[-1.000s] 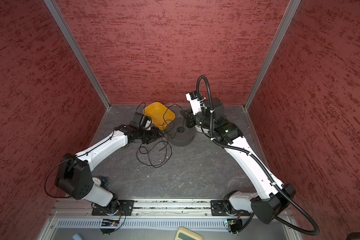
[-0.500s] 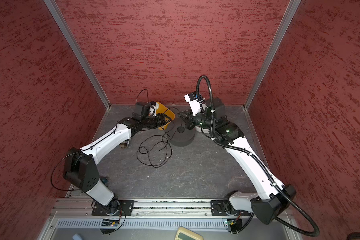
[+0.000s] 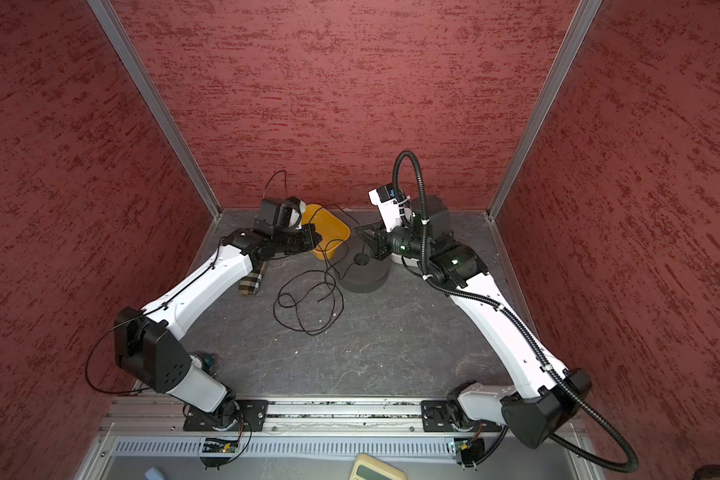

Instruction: Wrap the cables

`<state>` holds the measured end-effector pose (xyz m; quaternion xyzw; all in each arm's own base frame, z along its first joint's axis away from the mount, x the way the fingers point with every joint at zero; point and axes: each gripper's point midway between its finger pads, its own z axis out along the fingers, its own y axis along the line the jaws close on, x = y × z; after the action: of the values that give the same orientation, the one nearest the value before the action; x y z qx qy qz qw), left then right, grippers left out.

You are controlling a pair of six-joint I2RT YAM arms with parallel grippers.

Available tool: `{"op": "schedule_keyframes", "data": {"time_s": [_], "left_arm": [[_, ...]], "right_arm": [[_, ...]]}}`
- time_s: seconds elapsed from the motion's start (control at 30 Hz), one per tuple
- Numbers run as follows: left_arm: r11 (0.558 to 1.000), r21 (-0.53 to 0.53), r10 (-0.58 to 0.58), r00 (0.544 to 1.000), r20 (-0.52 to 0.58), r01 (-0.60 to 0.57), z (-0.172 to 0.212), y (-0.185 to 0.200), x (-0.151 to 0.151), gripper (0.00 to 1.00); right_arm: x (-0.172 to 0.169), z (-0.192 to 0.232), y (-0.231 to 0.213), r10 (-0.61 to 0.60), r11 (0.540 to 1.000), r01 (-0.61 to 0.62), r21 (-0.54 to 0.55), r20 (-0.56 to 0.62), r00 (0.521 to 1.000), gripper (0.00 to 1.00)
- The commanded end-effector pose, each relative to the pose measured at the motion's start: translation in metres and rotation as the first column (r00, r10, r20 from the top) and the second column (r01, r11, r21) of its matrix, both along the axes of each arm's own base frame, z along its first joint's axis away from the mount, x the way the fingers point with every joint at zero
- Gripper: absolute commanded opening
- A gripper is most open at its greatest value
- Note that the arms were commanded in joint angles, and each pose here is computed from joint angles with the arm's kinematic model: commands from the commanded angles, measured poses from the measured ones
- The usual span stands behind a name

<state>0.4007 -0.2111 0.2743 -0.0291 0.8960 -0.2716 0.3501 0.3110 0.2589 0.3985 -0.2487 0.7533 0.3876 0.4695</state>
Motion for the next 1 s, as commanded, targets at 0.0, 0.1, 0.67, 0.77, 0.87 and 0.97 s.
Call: {"op": "schedule_keyframes", "data": {"time_s": [0.0,0.1,0.67,0.77,0.87,0.97], "left_arm": [[0.994,0.073,0.083,0.996,0.041,-0.085,0.041,0.040,-0.022,0.00],[0.979,0.108,0.173,0.985,0.029,-0.175,0.059,0.074,-0.039,0.00],[0.786,0.158,0.581,0.802,0.141,-0.597,0.140,0.220,-0.144,0.00],[0.759,0.180,0.608,0.780,0.148,-0.626,0.141,0.230,-0.156,0.00],[0.766,0.160,0.606,0.782,0.144,-0.623,0.139,0.228,-0.161,0.00],[0.771,0.155,0.603,0.786,0.135,-0.618,0.136,0.227,-0.164,0.00]], "right_arm": [[0.008,-0.005,0.000,-0.011,1.000,0.011,-0.006,-0.020,1.000,0.18],[0.013,-0.015,0.001,-0.021,1.000,0.020,-0.019,-0.056,0.998,0.35],[0.054,-0.145,-0.022,-0.263,0.965,0.218,-0.149,-0.471,0.842,0.87],[0.053,-0.166,-0.025,-0.265,0.964,0.229,-0.134,-0.527,0.808,0.87],[0.052,-0.187,-0.027,-0.257,0.965,0.235,-0.114,-0.582,0.771,0.87],[0.053,-0.205,-0.028,-0.248,0.964,0.252,-0.084,-0.630,0.736,0.84]]}}
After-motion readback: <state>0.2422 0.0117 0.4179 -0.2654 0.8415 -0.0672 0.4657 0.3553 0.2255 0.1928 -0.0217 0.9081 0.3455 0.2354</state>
